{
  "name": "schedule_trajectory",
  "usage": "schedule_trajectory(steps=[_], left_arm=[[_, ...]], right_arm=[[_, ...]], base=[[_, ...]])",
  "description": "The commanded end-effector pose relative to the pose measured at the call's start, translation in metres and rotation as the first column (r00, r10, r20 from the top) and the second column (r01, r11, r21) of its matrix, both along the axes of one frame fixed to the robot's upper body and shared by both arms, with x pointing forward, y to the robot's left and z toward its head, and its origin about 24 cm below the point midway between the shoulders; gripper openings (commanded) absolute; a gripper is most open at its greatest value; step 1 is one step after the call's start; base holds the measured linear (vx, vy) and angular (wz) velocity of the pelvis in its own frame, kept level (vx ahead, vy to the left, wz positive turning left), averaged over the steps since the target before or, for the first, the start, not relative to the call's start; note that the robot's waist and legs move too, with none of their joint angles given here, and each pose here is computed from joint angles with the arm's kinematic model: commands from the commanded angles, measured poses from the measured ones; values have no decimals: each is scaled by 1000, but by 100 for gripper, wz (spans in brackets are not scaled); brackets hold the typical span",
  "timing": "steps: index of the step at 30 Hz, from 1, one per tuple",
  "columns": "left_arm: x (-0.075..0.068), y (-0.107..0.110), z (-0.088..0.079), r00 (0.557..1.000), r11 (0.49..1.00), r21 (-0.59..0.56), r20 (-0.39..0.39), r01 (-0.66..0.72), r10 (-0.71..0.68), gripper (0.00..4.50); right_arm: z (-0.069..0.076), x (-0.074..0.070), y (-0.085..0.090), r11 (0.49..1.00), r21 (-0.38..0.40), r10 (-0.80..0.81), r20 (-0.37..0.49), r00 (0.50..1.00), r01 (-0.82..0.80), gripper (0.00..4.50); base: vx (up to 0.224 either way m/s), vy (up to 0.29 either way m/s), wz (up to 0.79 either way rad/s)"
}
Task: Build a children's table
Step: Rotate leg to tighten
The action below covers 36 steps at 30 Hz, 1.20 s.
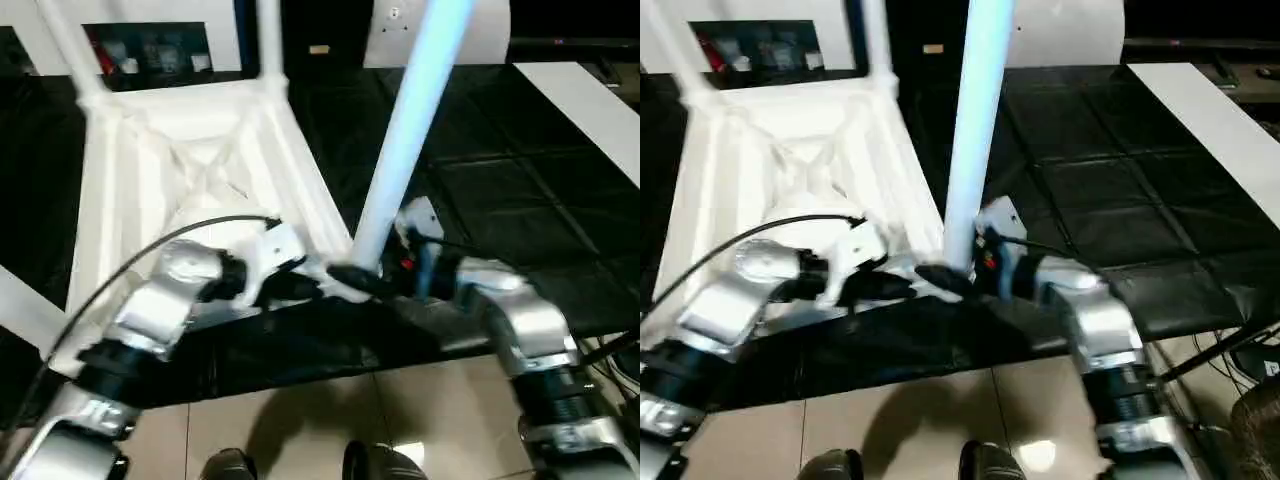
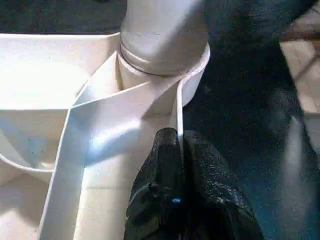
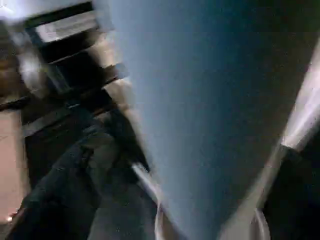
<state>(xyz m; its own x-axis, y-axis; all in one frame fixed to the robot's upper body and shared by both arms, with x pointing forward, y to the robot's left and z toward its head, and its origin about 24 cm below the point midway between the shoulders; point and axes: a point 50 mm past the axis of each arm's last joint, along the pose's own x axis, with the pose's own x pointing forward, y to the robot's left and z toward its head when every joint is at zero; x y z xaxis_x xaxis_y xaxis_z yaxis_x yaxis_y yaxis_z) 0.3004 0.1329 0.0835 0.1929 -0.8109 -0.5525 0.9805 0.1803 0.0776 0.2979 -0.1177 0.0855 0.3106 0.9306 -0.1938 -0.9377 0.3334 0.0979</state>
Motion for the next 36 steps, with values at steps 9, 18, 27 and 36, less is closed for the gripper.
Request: schedule_trajectory(steps=[9,18,27,36], left_arm=[[-19,3,-5,954,957,31,-93,290,-286,0],[-19,6,-8,942,943,58,-96,327,-321,0],[-17,7,-9,944,945,61,-90,323,-317,0],[-13,-1,-11,984,986,-2,-73,164,-164,0]], right_arm=[[-3,-12,-16,925,-63,370,-64,927,-374,389],[-4,-8,-16,905,-51,419,-75,905,-423,304],[-6,-11,-15,877,-29,474,-96,875,-479,229],[-7,-20,4,933,124,355,-140,925,-339,211]], base=[[0,0,0],[0,0,0],[0,0,0],[0,0,0]])
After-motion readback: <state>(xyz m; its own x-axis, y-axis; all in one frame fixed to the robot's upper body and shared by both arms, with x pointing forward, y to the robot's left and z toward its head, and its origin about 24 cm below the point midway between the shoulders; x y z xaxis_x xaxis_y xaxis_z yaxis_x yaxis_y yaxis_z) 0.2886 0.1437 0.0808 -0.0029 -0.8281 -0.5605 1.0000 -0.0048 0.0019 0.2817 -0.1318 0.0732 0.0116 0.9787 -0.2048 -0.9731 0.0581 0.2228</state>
